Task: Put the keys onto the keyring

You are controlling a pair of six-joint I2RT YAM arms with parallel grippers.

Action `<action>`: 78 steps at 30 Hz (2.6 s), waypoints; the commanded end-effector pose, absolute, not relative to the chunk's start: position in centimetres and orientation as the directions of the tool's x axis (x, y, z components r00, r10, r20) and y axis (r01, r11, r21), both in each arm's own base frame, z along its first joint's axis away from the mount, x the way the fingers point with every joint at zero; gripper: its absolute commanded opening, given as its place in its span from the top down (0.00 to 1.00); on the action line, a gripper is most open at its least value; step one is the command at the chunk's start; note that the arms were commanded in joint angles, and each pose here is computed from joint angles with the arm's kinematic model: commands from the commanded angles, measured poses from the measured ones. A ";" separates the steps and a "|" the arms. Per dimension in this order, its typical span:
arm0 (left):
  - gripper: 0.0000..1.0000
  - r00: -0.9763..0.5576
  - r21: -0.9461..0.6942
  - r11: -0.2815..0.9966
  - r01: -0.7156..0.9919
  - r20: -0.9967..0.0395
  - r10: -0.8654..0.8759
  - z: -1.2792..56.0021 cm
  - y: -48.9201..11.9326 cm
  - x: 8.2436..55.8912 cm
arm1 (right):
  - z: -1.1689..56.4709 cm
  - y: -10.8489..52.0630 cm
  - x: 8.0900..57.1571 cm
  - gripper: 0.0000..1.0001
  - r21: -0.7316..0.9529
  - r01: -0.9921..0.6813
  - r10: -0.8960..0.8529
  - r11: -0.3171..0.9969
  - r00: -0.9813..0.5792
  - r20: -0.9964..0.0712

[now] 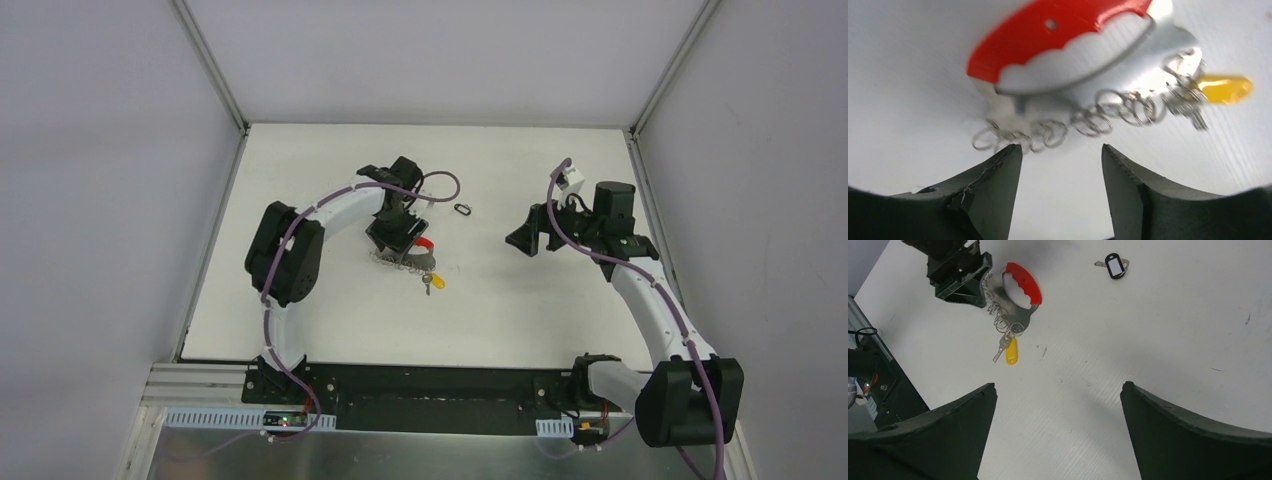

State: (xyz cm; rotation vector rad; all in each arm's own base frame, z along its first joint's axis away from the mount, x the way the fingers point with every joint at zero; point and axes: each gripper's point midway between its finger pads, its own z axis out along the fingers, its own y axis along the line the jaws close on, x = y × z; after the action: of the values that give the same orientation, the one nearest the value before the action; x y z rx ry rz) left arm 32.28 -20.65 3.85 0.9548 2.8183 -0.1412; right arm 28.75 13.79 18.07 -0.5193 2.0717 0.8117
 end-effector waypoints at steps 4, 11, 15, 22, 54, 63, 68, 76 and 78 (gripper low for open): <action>0.42 -0.782 -0.200 0.767 0.610 -0.303 0.544 6.6 -23.8 29.6 | 18.2 13.9 28.7 0.02 0.366 -0.625 -0.075 0.690 -0.564 -0.822; 0.49 -0.807 -0.167 0.801 0.574 -0.278 0.521 4.0 -23.5 29.6 | 18.2 13.8 28.6 0.02 0.370 -0.623 -0.069 0.690 -0.565 -0.822; 0.56 -0.804 -0.119 0.810 0.574 -0.269 0.531 3.3 -23.2 30.0 | 18.1 13.8 28.5 0.02 0.377 -0.623 -0.066 0.686 -0.568 -0.820; 0.69 -0.796 -0.076 0.811 0.580 -0.263 0.545 2.9 -22.7 30.4 | 18.0 13.9 28.5 0.02 0.381 -0.623 -0.066 0.683 -0.573 -0.817; 0.72 -0.736 -0.341 0.654 0.676 -0.354 0.576 7.1 -25.9 27.2 | 18.0 13.6 28.5 0.02 0.374 -0.623 -0.069 0.686 -0.568 -0.820; 0.52 -0.739 -0.233 0.710 0.665 -0.350 0.576 6.5 -24.2 28.6 | 18.0 13.5 28.5 0.02 0.368 -0.626 -0.074 0.687 -0.564 -0.822; 0.59 -0.746 -0.178 0.735 0.654 -0.310 0.589 5.4 -23.4 28.8 | 18.0 13.5 28.6 0.02 0.362 -0.627 -0.077 0.690 -0.561 -0.824; 0.63 -0.750 -0.074 0.767 0.638 -0.289 0.595 5.3 -22.0 29.6 | 17.9 13.4 28.6 0.02 0.358 -0.626 -0.081 0.693 -0.561 -0.824; 0.63 -0.750 -0.051 0.771 0.635 -0.283 0.599 5.4 -21.5 29.6 | 17.8 13.3 28.6 0.02 0.358 -0.625 -0.082 0.694 -0.563 -0.822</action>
State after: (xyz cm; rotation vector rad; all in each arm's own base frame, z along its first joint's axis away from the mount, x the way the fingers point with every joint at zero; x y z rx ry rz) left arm 29.42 -22.64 4.72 0.9689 2.7134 -0.3267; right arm 28.66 13.45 17.63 -0.5139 2.0872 0.8266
